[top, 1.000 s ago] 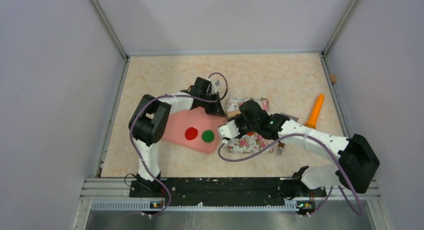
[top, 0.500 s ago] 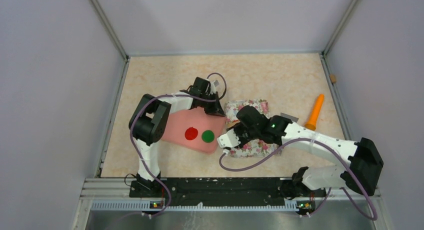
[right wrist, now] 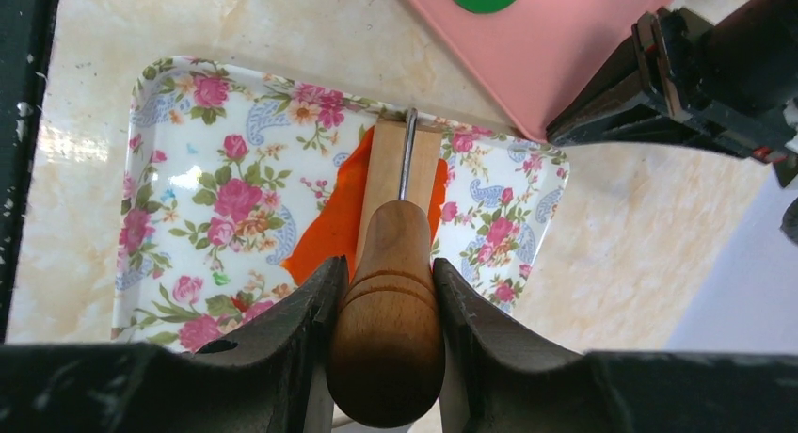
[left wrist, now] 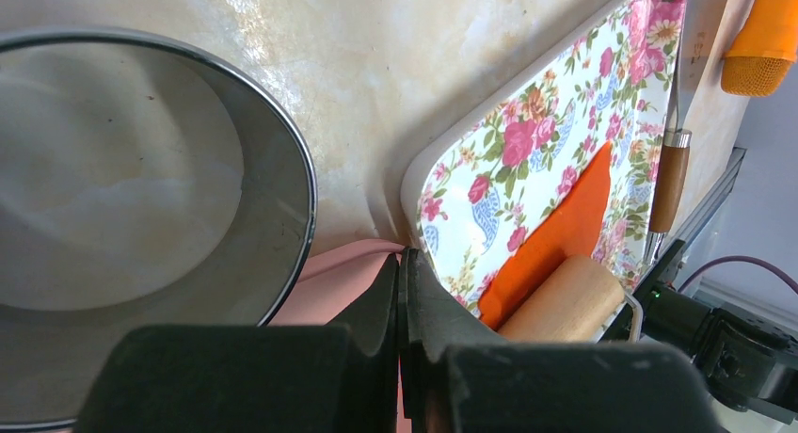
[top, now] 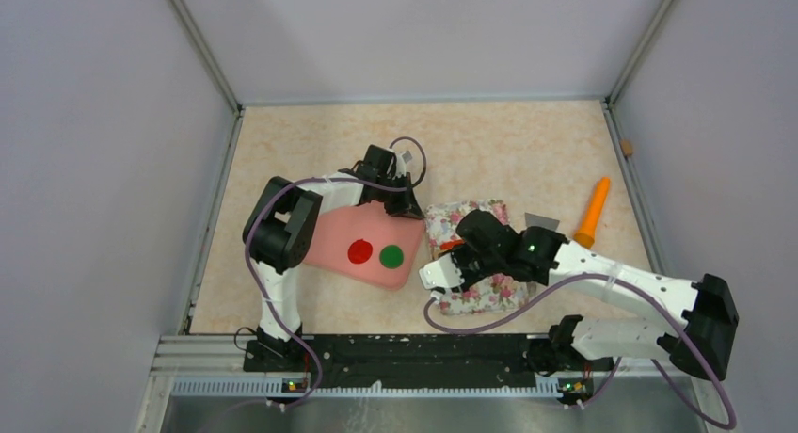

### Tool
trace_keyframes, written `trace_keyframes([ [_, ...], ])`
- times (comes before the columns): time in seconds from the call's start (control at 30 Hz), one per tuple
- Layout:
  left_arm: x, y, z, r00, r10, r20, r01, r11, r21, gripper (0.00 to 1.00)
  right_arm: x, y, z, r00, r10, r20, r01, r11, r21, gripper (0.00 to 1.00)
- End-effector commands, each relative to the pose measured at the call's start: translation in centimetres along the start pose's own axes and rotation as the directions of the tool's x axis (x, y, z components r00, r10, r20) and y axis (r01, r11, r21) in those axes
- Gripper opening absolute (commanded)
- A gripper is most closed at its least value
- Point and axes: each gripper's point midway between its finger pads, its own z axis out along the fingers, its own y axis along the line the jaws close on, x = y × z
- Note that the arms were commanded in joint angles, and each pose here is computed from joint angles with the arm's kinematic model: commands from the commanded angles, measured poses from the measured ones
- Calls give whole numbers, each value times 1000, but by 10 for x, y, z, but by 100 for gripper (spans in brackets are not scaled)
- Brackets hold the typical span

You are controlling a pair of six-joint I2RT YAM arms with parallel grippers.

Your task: Roll out the dumpling wrappers from the dough

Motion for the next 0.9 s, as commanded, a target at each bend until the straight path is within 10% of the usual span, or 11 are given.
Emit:
trace_keyframes([
  [0.0,9,47,15,1000,0,-7,-1,988,-156,0,13,30,-12,974,214,-80,-219,974,-61,0],
  [0.17,12,45,15,1000,-5,-15,2,990,-143,0,9,-70,-59,927,373,22,-357,866,351,0],
  [0.73,16,41,16,1000,-14,-27,11,993,-114,0,-7,-17,-38,972,234,29,-236,958,164,0],
  [0.87,2,13,-8,1000,24,6,-24,997,-73,30,-6,-10,-33,974,225,25,-226,962,152,0],
])
